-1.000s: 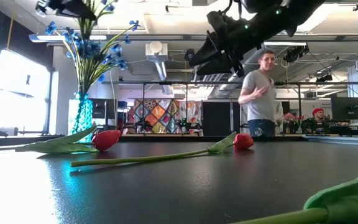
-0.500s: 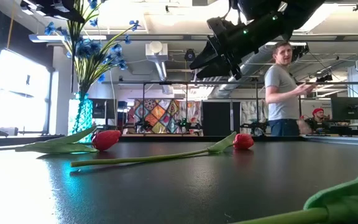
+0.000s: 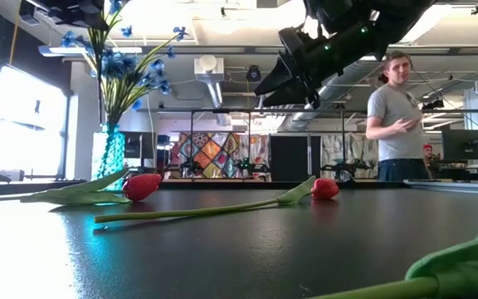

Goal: Sort flowers into vase by color
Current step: Put the blue flowers into the blue vase

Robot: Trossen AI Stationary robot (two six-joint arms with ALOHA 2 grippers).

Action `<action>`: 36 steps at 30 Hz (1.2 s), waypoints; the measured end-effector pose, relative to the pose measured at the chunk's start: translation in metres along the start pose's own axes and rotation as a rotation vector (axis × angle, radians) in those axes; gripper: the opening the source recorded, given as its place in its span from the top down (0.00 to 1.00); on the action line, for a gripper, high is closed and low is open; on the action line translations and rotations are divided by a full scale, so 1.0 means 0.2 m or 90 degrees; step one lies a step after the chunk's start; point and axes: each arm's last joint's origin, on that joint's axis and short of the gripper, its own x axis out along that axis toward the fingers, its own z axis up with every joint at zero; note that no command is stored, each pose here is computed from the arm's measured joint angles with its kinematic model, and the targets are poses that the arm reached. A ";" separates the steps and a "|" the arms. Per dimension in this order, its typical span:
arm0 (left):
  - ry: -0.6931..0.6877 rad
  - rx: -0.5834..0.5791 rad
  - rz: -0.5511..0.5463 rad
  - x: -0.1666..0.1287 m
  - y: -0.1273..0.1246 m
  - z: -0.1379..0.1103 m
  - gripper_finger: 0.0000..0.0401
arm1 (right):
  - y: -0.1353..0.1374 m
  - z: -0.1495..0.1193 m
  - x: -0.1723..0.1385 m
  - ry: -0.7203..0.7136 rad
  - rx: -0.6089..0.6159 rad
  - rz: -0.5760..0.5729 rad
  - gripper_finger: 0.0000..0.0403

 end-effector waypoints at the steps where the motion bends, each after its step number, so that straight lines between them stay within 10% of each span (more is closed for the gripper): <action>1: -0.003 -0.003 0.004 0.00 0.00 0.00 1.00 | 0.00 0.00 0.00 0.001 0.001 0.004 0.55; 14: -0.011 -0.082 0.024 0.01 -0.02 0.00 1.00 | 0.00 0.00 0.00 0.009 -0.003 0.031 0.55; 36: -0.017 0.092 -0.042 -0.07 -0.15 -0.05 1.00 | 0.05 -0.01 0.00 0.015 -0.044 0.058 0.55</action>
